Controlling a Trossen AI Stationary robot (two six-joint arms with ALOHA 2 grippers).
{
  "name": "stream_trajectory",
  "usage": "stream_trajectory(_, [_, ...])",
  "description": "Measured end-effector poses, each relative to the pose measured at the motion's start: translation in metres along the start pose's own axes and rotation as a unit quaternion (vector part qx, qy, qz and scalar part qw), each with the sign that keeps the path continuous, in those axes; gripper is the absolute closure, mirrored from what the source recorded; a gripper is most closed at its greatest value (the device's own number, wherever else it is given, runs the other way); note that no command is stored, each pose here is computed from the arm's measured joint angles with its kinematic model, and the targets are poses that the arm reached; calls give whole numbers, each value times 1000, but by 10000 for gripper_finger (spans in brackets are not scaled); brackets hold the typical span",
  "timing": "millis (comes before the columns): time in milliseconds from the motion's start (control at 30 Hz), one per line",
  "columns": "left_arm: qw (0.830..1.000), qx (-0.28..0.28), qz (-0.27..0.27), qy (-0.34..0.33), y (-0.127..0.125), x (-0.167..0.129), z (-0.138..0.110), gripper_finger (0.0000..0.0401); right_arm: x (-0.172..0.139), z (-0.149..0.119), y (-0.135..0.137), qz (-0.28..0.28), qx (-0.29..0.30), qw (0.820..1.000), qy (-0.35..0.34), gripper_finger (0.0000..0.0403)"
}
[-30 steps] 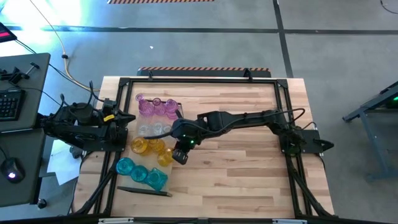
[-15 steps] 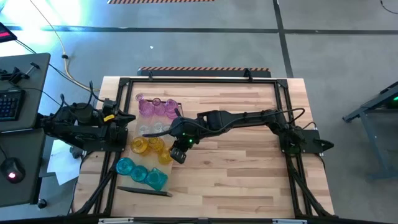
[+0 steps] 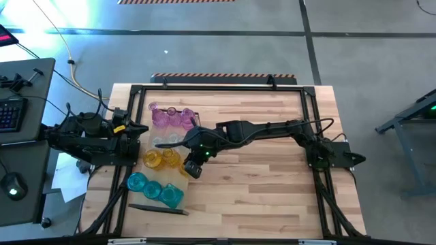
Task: Sort vases onto shelf
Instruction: Put the yellow flower vases on the shelf
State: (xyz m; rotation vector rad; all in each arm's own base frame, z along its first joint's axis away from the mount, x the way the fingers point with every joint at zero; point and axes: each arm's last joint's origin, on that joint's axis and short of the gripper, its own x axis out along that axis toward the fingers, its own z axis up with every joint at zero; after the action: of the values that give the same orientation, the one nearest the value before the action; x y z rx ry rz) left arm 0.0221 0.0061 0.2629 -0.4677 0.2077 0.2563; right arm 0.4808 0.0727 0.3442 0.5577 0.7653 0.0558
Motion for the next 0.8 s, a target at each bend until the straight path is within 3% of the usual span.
stream_trajectory(467, [1000, 1, 0, 0, 0, 0, 0, 380, 0, 0, 1, 10, 9, 1000, 1, 375])
stream_trajectory(800, [1000, 0, 0, 0, 0, 0, 0, 380, -1, 8, 2, 16, -1, 999, -37, 375])
